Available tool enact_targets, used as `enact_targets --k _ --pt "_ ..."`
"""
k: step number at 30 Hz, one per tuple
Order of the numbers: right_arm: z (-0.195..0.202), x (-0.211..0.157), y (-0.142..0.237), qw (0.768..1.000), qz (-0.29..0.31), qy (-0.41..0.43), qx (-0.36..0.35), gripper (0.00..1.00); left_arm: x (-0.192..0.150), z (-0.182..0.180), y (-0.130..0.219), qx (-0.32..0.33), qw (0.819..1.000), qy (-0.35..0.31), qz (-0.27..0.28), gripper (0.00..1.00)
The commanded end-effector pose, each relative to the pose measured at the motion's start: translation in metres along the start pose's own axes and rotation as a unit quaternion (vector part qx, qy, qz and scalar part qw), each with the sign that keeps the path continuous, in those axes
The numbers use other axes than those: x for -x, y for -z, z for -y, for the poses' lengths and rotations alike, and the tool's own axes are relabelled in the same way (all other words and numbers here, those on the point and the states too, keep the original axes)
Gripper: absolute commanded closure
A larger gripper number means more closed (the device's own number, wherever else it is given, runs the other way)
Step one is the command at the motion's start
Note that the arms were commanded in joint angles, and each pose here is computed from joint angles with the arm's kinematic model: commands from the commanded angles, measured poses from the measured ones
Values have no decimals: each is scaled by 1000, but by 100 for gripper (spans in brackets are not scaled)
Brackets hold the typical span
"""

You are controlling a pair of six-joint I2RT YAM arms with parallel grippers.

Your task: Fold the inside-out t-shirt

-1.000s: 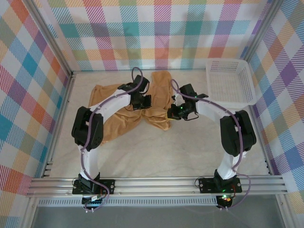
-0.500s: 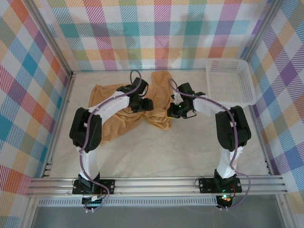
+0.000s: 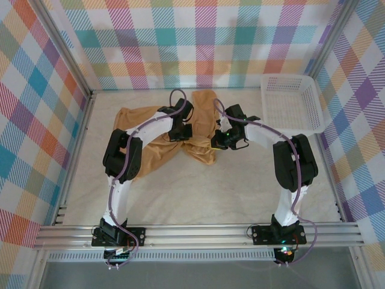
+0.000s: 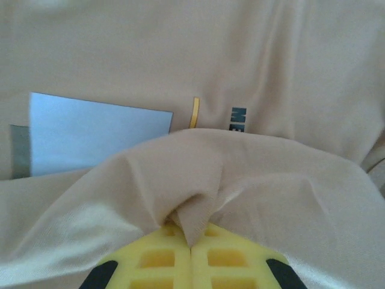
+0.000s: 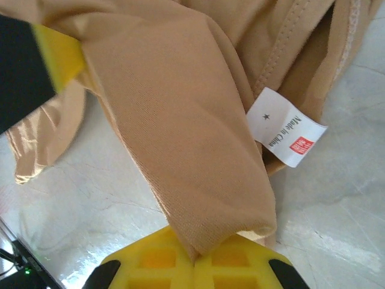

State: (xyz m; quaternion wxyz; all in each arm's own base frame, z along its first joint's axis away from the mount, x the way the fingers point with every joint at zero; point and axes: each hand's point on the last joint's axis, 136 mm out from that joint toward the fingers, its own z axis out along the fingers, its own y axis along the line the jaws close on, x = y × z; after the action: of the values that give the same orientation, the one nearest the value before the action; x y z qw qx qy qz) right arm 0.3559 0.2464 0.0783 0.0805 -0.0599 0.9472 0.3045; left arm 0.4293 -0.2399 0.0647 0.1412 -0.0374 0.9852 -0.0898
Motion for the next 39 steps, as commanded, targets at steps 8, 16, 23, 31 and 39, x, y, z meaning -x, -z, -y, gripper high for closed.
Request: enact_targets --k 8,16,23,31,39 --pt "28 33 -5 995 10 43 -93 93 -4 16 101 -74 997 32 12 100" --pt "-13 35 25 998 36 23 -38 66 -5 47 79 -189 976 89 -61 100" --pt "-56 2 18 997 47 65 1 76 -9 44 58 -200 968 121 -87 100" --pt "-43 25 -31 995 48 86 -14 88 -2 34 68 -197 969 128 -75 100" --pt "-16 71 -34 980 126 108 -110 63 -3 29 71 -194 970 129 -70 100"
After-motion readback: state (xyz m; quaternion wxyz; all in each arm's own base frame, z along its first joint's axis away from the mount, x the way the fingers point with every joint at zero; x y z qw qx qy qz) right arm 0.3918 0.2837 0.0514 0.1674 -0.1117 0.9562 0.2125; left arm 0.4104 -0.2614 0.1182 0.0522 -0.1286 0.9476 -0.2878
